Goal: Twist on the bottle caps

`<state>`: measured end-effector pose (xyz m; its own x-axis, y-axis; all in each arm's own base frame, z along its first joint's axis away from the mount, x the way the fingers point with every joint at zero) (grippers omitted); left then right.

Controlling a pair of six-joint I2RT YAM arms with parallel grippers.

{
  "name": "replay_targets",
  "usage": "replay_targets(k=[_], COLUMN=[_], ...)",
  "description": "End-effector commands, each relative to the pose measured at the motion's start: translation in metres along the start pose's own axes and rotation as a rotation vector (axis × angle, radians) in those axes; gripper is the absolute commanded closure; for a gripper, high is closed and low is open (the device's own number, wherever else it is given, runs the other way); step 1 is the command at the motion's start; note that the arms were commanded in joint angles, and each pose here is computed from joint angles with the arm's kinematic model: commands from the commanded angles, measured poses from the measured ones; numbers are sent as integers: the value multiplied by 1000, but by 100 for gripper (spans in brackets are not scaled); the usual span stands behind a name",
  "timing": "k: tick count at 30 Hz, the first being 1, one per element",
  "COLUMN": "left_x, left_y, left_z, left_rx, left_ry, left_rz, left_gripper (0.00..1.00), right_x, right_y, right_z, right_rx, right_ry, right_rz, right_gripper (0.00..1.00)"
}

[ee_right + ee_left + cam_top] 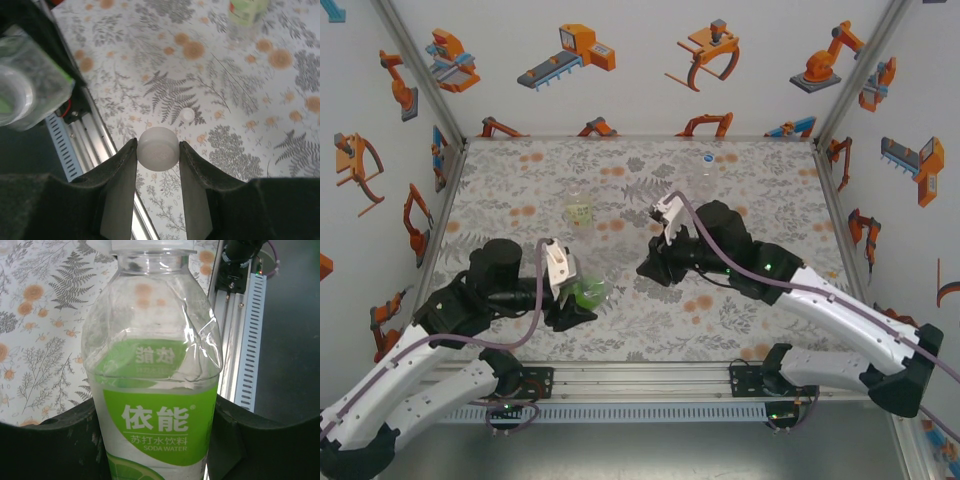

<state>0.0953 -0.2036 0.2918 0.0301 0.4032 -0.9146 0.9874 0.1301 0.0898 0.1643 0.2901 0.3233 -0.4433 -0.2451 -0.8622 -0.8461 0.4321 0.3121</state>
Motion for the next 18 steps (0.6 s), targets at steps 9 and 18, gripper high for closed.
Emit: replay_targets(k=[9, 18], left_x=[-9, -5], left_y=[-6, -15], left_z=[-1, -1], left_rx=[64, 135], left_ry=[1, 43], left_rz=[89, 121], left_gripper=[100, 100], right_x=[-40, -33], right_y=[70, 96], right_z=[-48, -51], right_rx=[-343, -490], right_ry=[-201, -246], right_rz=[-295, -534], right_gripper=[94, 98])
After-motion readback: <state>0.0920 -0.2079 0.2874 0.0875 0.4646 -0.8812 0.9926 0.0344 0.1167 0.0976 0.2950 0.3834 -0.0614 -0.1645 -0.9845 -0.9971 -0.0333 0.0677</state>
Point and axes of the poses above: each hand's point on the last joint's axis, 136 mm out from that joint toward the fingers, its own z axis out along the fingers, its own y axis along the line the jaws close on, x = y × z, the point moved 3 cm from there along -z, back along the fingers, and after that the axes turned 7 degrees about z, right-handed, at the moved point
